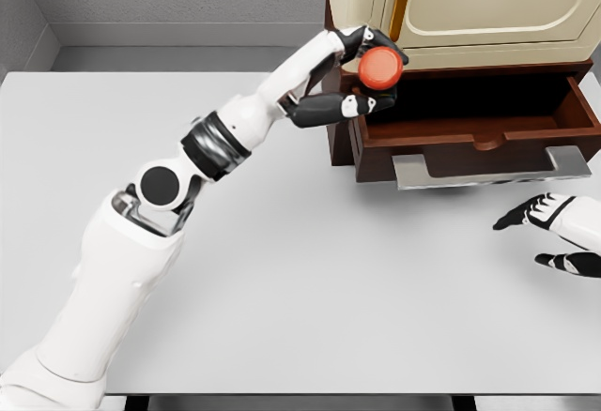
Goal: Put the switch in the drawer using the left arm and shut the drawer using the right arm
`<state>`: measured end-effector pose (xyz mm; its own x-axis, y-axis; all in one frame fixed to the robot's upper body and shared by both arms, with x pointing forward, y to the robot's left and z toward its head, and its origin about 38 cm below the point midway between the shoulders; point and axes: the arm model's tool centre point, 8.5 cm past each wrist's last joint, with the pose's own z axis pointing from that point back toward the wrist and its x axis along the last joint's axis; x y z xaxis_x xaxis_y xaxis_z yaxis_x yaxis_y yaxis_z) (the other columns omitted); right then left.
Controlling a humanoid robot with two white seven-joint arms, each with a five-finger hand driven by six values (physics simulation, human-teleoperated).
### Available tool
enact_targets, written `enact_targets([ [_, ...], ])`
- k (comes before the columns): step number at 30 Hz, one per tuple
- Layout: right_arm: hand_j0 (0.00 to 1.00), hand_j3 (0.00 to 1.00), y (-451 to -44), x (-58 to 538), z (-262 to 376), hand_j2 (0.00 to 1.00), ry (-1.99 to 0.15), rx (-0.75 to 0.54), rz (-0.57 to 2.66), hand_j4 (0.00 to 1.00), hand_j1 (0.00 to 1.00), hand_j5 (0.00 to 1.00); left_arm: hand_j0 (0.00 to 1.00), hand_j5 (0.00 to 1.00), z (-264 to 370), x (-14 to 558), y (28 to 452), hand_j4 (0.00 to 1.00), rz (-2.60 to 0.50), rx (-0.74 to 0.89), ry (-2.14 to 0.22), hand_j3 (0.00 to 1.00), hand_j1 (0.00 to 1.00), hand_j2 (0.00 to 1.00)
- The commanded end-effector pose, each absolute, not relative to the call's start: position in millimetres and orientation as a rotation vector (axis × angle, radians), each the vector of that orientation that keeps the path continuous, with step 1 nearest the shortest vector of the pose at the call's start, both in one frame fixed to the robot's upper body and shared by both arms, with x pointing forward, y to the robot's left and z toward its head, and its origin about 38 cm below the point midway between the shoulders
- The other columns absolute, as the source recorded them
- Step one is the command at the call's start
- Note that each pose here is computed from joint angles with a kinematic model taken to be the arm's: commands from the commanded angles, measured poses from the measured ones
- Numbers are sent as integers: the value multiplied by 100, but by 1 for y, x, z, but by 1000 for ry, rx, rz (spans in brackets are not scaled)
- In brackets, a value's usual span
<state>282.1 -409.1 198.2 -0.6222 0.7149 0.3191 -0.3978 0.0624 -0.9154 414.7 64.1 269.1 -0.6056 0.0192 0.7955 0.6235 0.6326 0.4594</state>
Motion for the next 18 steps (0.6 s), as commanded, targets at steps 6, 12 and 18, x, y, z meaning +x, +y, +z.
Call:
enact_targets([
  [6, 77, 77, -409, 283, 200, 77, -1511, -333, 1684, 77, 77, 77, 46, 46, 268, 416, 31, 46, -1088, -397, -2056, 46, 46, 46],
  [12, 77, 77, -409, 283, 200, 77, -1511, -333, 1684, 77, 77, 77, 46, 46, 278, 417, 8, 46, -1253, -281, -2072, 46, 46, 46],
  [18, 77, 77, -411, 284, 203, 77, -1501, -336, 1700, 77, 77, 77, 46, 46, 290, 428, 3, 46, -1349, -159, -2085, 46, 46, 46],
])
